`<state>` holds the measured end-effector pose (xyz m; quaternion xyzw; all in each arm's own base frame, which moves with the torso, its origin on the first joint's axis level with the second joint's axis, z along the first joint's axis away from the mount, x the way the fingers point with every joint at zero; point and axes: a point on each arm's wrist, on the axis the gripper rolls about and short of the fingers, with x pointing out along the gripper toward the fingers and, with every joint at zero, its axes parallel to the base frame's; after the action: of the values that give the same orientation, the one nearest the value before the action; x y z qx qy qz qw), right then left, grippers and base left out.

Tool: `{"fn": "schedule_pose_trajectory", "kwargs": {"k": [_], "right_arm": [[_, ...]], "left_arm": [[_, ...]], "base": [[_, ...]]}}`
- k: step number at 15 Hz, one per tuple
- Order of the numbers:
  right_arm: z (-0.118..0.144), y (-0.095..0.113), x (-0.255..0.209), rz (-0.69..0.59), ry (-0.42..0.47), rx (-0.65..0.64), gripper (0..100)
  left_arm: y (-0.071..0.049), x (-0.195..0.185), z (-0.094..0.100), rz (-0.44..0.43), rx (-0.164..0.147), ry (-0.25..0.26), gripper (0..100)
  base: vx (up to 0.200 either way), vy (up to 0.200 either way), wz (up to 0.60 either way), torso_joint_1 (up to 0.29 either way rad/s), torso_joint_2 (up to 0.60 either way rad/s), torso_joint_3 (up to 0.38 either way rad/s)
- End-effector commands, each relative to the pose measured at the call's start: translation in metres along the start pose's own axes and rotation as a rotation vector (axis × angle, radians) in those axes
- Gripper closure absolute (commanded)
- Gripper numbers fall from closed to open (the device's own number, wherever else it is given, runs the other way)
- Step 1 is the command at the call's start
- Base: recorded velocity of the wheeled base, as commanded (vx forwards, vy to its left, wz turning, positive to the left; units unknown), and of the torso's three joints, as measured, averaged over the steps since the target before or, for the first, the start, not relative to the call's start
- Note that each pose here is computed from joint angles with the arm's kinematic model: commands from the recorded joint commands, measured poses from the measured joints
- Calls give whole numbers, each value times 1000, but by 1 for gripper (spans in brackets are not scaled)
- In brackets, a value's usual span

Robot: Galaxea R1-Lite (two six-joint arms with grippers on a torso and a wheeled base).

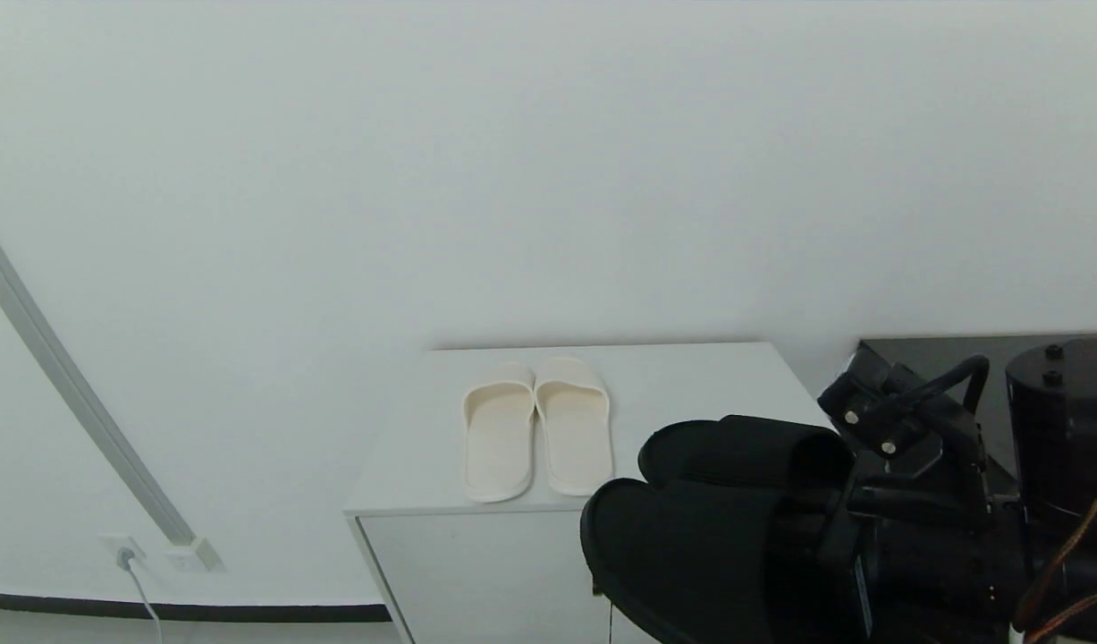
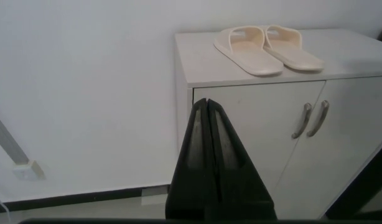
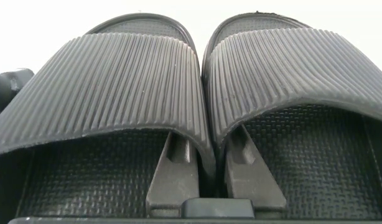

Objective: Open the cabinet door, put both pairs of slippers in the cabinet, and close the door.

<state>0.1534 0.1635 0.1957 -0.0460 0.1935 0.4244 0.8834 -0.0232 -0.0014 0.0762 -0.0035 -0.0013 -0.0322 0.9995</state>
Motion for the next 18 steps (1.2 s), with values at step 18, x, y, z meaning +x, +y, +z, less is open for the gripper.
{"fn": "schedule_pose_trajectory", "kwargs": {"k": [18], "right_arm": [[-13,-8,-1,-20,16,-38,100]], "left_arm": [[0,0,0,0,2,1,100]], "base": [[-44,0,0,-1,-1,1]]}}
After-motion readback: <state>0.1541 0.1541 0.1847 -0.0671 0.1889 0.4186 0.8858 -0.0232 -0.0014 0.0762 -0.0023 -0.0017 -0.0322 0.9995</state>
